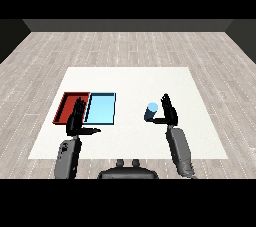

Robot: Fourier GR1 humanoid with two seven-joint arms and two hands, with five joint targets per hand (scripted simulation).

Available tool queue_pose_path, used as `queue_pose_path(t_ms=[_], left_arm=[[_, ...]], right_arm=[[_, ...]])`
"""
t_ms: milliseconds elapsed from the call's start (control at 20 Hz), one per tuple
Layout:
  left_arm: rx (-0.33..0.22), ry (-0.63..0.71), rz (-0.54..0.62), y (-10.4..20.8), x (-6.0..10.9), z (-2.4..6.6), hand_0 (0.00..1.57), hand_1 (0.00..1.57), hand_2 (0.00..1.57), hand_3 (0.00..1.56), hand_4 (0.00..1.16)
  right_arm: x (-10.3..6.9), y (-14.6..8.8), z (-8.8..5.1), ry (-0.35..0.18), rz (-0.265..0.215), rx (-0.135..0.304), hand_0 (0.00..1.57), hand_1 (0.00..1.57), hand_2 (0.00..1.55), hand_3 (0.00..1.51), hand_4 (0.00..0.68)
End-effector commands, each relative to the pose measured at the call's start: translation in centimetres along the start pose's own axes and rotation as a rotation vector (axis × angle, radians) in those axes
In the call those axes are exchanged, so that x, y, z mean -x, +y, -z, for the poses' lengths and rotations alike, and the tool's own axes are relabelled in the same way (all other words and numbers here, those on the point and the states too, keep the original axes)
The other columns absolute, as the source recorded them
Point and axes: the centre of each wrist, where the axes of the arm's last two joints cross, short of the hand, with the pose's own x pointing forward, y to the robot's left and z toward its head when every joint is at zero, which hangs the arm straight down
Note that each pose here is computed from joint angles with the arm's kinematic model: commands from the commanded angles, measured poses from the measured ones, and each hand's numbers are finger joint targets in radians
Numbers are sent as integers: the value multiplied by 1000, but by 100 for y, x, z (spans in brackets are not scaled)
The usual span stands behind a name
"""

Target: Pick the blue can and put it in the blue box

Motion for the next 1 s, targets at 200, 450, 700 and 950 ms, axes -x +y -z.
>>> queue_pose_path(t_ms=[200,450,700,950], left_arm=[[-20,-7,-23,47,-160,64,0,0,0,0,0],[-7,7,-24,47,18,-11,0,0,0,0,0],[-8,-6,-11,105,-78,-20,0,0,0,0,0],[-7,1,-24,126,-103,5,0,0,0,0,0]], right_arm=[[337,33,246,42,20,1,0,0,0,0,0],[276,27,174,67,48,16,0,0,0,0,0],[362,217,370,104,93,4,0,0,0,0,0],[634,279,322,115,79,17,0,0,0,0,0]])
